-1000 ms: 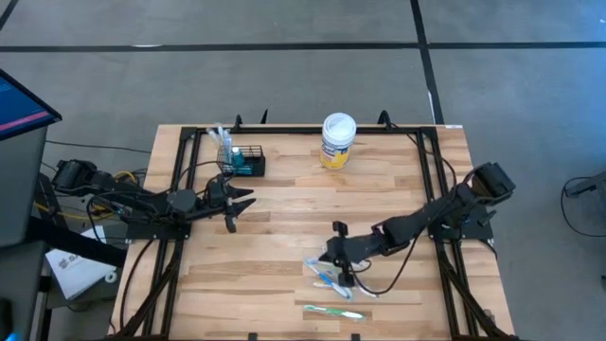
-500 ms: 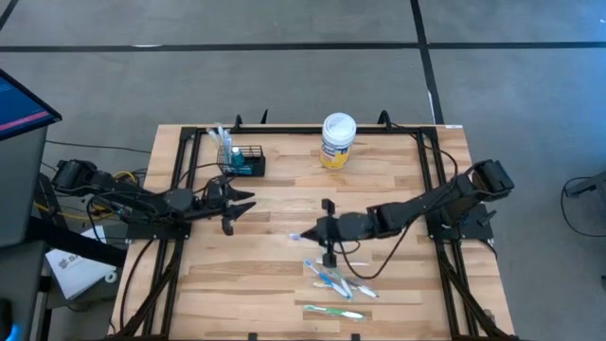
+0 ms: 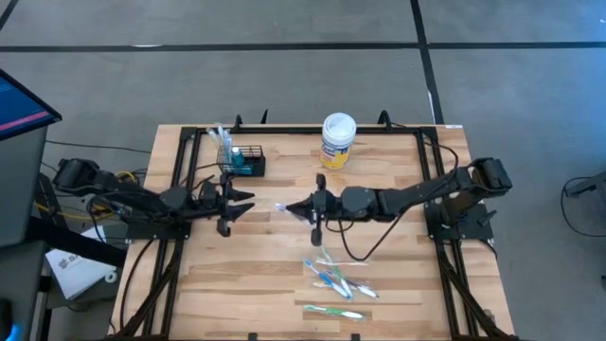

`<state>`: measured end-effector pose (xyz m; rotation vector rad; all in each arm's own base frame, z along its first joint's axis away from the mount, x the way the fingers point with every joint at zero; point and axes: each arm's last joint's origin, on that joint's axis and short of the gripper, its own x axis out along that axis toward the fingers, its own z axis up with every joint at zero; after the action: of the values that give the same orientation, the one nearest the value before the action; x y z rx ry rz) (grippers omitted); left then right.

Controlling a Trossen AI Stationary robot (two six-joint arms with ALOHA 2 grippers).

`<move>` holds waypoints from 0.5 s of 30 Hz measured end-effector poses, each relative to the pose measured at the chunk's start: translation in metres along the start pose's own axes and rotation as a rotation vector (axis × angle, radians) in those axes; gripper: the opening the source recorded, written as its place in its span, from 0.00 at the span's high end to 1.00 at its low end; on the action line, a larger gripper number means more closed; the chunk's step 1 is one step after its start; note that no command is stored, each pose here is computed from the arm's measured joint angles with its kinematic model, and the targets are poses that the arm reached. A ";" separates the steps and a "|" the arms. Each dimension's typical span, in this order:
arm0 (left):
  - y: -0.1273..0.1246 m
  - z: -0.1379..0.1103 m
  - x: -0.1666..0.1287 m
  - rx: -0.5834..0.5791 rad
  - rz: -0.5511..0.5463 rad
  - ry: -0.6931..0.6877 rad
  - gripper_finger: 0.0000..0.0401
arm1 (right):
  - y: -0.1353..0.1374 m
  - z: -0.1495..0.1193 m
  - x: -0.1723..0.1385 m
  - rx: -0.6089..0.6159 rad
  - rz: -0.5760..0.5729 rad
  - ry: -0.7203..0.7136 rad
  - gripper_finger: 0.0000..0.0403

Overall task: Pick & Place toothbrushing station
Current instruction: Put the top purple toothbrush into the mesh organizer

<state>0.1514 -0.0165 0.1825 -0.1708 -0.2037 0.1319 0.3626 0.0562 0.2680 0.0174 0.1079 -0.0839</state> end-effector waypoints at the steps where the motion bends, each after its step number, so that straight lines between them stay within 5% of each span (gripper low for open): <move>1: 0.000 -0.001 0.001 0.010 -0.002 -0.004 0.67 | -0.002 0.001 0.000 0.003 -0.004 -0.010 1.00; 15: -0.021 0.011 0.063 0.172 0.000 0.002 0.67 | -0.015 0.010 0.003 0.026 0.009 -0.097 1.00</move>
<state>0.2129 -0.0261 0.2091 -0.0002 -0.1898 0.1484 0.3655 0.0407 0.2776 0.0398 0.0102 -0.0769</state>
